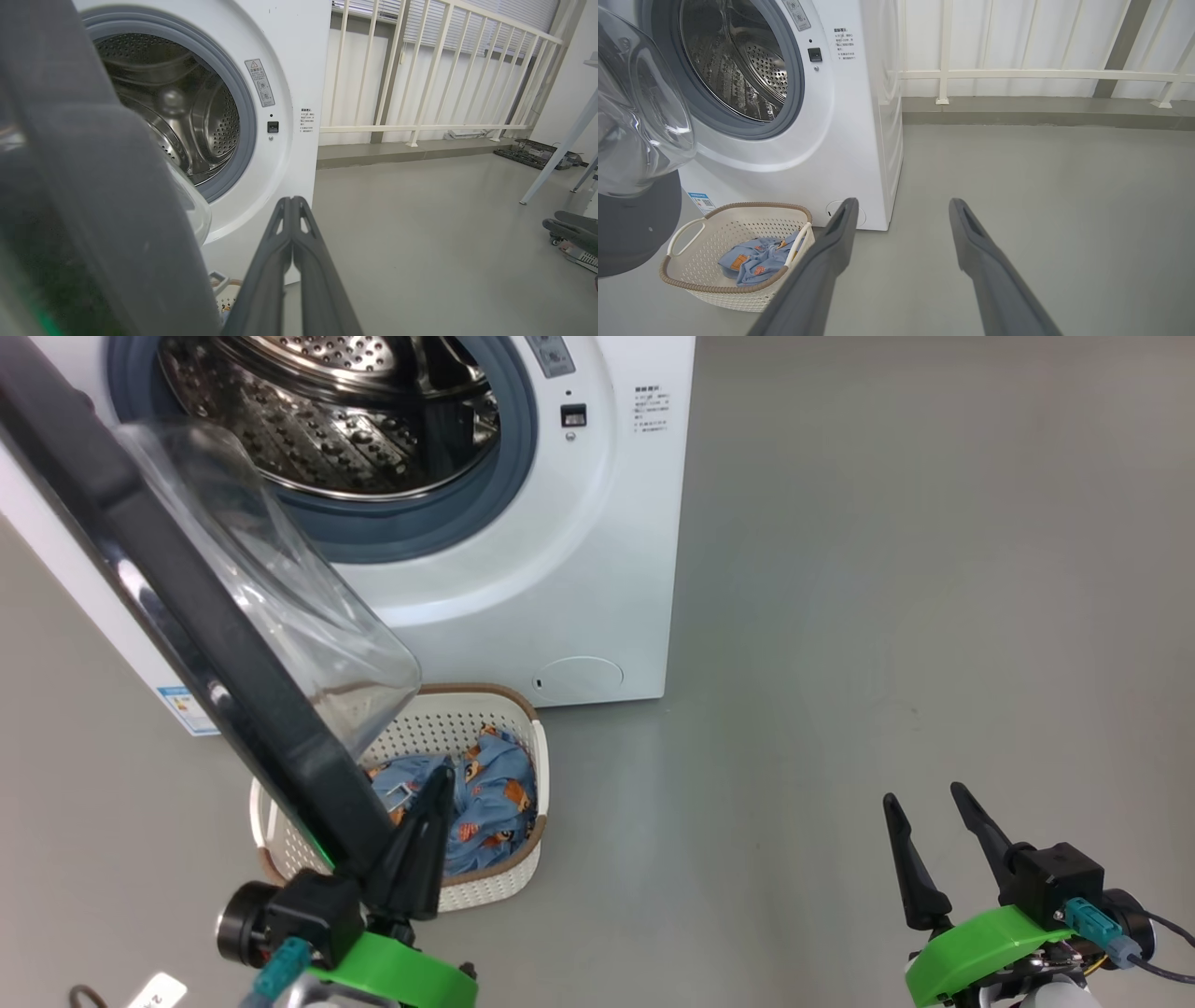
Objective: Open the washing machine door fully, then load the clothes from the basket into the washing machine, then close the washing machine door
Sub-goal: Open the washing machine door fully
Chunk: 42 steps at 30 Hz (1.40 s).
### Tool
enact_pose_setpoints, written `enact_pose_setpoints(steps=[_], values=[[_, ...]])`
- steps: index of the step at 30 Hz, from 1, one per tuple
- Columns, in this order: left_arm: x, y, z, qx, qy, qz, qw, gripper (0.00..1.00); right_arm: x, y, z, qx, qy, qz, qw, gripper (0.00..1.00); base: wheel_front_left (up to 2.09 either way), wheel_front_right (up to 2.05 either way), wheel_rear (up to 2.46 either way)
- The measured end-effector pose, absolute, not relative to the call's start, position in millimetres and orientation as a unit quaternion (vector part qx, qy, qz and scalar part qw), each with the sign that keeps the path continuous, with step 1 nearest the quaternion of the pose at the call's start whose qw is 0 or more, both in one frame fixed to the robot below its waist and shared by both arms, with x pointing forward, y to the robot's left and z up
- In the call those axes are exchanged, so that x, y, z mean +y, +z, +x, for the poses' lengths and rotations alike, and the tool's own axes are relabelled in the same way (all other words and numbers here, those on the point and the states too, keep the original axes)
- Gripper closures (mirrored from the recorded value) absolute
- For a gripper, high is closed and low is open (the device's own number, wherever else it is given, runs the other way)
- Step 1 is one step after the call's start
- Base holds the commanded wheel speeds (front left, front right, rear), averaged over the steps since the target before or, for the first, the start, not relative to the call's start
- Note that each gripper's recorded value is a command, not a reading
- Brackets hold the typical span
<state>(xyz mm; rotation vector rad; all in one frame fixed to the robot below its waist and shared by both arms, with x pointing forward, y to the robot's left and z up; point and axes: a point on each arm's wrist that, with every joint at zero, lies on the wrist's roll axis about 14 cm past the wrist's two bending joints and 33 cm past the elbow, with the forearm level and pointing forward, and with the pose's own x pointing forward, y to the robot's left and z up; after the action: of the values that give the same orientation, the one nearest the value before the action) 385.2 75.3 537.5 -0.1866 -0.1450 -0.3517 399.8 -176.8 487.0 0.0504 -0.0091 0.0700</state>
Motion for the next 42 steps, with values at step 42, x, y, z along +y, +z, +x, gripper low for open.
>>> enact_pose_setpoints(steps=[42], values=[[233.2, 515.7, 339.8, -0.060, 0.084, -0.093, 0.990, 1.00, -102.7, 490.0, 425.8, -0.006, 0.133, 0.035, 0.990, 0.00, 0.00, 0.00, 0.00]])
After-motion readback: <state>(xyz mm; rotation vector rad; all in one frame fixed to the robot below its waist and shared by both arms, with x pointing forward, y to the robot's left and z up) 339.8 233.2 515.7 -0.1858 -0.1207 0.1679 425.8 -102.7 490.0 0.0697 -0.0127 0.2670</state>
